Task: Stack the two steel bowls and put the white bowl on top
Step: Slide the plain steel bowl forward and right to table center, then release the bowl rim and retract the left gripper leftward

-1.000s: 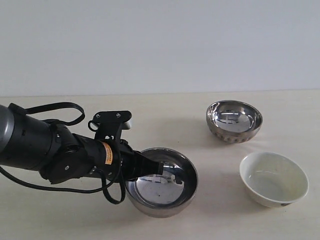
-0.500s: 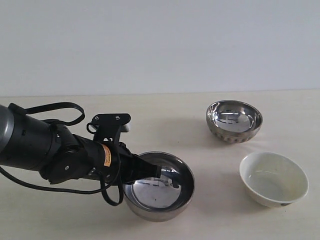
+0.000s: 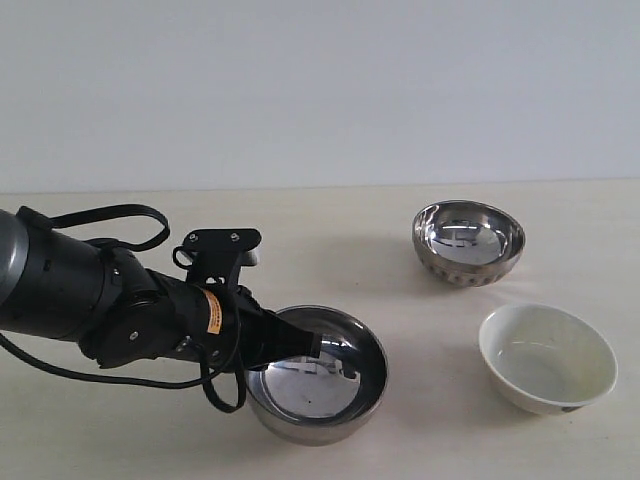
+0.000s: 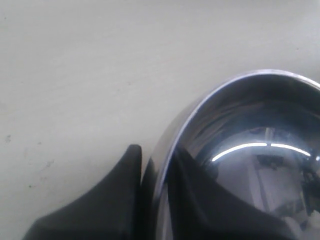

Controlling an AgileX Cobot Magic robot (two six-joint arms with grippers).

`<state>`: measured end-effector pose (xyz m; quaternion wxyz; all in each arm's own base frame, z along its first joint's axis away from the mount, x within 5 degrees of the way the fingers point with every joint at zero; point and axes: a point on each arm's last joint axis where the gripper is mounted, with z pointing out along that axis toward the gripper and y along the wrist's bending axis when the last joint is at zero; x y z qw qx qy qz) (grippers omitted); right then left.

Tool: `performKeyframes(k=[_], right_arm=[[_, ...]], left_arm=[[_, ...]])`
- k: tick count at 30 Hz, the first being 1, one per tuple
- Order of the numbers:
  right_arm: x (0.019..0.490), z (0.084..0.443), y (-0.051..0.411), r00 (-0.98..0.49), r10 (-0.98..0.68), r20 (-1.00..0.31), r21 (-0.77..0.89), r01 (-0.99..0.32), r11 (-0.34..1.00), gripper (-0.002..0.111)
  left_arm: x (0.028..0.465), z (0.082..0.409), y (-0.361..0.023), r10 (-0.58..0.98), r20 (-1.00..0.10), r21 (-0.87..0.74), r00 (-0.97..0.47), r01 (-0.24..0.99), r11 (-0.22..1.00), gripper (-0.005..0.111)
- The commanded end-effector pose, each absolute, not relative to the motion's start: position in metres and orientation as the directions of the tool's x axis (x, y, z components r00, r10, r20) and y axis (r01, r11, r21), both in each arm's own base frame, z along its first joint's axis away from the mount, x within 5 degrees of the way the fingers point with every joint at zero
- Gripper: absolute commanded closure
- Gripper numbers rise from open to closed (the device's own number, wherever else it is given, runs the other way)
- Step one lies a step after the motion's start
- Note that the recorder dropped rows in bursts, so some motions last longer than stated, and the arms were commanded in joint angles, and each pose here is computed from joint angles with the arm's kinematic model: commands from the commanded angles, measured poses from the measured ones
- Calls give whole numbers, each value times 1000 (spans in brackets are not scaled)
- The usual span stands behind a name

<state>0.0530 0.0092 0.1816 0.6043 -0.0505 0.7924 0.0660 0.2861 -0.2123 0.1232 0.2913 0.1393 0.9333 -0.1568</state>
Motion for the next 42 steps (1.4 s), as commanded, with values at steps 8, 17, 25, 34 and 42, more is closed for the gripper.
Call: performKeyframes(k=[8,17,25,34,42], right_arm=[[53,182,9,-254,-4,-967,37,-157,987,108],[53,182,9,-254,-4,-967,37,-157,987,108],[53,182,9,-254,-4,-967,37,-157,987,108],[53,182,9,-254,-4,-967,37,-157,987,108],[53,182,9,-254,-4,-967,37,-157,987,108]], left_arm=[[287,125,-213,141,-594,-233,-792,337,912,71],[288,127,-214,148,-602,-229,-785,347,909,46],[291,150,-213,169,-609,-191,-775,350,917,46],[278,230,-201,162,-754,-165,-637,423,891,83],[249,276,-179,120,-837,-166,-534,456,874,103]])
